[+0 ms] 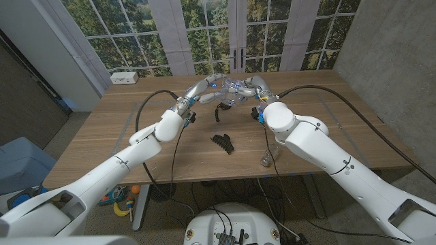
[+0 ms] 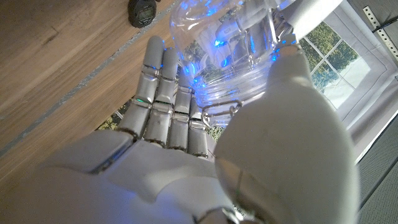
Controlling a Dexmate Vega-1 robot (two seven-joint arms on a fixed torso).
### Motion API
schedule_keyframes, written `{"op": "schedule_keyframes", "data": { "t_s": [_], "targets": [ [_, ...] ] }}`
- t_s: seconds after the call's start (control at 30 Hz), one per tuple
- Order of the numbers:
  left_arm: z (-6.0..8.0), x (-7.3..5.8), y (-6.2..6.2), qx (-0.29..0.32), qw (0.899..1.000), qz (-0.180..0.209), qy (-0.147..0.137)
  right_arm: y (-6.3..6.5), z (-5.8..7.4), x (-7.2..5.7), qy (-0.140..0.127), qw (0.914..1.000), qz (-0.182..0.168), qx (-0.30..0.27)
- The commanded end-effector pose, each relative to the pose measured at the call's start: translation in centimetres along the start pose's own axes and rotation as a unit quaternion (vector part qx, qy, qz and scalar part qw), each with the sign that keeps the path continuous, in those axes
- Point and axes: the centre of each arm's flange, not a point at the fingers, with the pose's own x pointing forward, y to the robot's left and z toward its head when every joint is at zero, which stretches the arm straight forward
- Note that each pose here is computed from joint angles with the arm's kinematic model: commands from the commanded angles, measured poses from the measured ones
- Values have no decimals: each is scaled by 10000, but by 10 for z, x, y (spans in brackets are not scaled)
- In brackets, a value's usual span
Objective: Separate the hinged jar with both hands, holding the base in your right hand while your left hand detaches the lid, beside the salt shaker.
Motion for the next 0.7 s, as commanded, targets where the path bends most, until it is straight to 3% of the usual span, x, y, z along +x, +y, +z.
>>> {"op": "schedule_keyframes", "data": {
  "t_s": [0.03,0.37,0.57,0.7],
  "targets": [
    [12,6,2,457,9973,-559,-111,9,3,5,135,9988,-23,-476],
    [18,9,4,560,9959,-693,-167,12,4,9,193,9972,-59,-715],
    [22,8,7,661,9956,-618,-239,10,2,14,345,9959,28,-840],
    [29,8,11,1063,9923,-565,-284,6,2,18,534,9934,109,-1011]
  ]
}}
